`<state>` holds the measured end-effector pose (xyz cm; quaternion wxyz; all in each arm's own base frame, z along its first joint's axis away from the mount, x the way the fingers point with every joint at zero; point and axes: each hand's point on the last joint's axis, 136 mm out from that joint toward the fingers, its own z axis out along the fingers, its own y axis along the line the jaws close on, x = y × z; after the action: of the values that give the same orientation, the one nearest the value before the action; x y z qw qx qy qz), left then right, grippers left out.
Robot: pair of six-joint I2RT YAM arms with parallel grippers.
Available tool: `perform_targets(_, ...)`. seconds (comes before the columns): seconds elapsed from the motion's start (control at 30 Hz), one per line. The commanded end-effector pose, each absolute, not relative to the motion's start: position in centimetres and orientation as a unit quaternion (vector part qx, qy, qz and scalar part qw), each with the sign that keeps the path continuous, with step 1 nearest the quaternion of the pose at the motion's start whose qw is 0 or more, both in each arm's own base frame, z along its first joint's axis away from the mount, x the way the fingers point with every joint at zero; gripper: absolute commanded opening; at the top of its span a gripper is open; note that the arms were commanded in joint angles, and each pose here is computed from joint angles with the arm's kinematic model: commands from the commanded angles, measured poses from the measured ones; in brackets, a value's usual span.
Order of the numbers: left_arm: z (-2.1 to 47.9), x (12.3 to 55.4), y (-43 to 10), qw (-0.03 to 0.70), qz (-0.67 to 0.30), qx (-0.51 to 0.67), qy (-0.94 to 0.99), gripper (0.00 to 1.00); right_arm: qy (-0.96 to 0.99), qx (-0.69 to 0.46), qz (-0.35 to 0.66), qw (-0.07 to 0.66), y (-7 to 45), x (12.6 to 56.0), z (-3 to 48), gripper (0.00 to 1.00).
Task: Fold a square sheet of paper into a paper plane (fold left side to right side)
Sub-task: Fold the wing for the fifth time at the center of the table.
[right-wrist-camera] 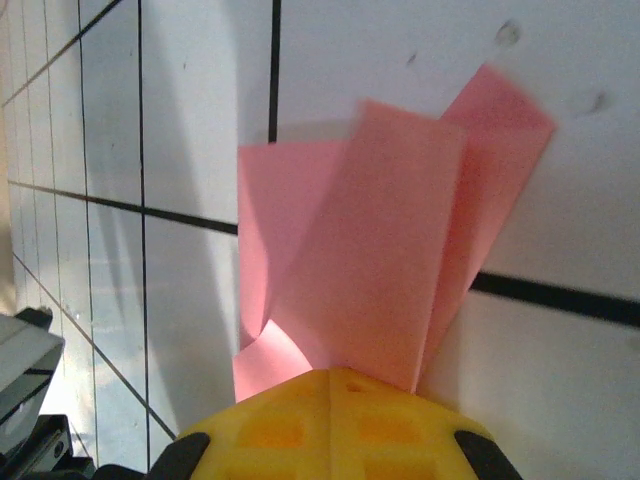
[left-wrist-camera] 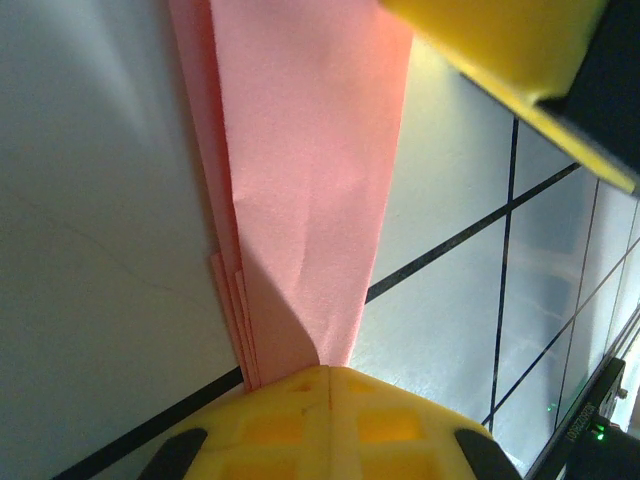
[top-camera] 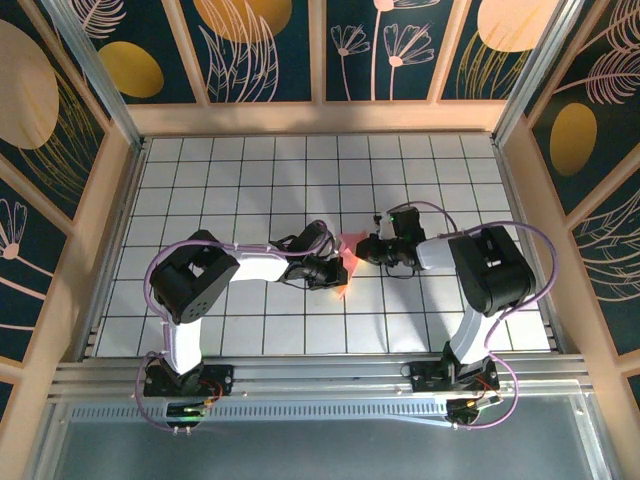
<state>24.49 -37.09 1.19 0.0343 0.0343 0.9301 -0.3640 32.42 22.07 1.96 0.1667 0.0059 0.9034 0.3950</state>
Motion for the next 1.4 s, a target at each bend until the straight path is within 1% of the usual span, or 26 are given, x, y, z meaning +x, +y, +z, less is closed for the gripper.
perform_targets(0.0,-3.9,22.2,-33.1,-0.013,-0.266,0.010,0.964,0.00,0.915,0.017,0.358,0.186,20.1,34.2,0.6,0.00)
perform_targets(0.6,-3.8,22.2,-33.1,-0.010,-0.265,0.010,0.964,0.00,0.916,0.030,0.346,0.199,17.8,38.5,0.3,0.00)
perform_targets(0.97,-3.7,22.2,-33.2,-0.008,-0.265,0.011,0.964,0.00,0.914,0.029,0.336,0.224,16.4,40.8,3.0,0.00)
perform_targets(1.07,-3.6,22.2,-33.2,-0.007,-0.266,0.011,0.964,0.00,0.913,0.028,0.337,0.229,16.3,40.3,4.2,0.00)
perform_targets(1.17,-3.6,22.3,-33.3,-0.005,-0.267,0.010,0.964,0.00,0.908,0.031,0.354,0.224,16.7,38.8,5.5,0.00)
perform_targets(1.37,-3.5,22.3,-33.3,-0.003,-0.266,0.012,0.964,0.00,0.908,0.029,0.379,0.175,19.5,33.0,6.5,0.00)
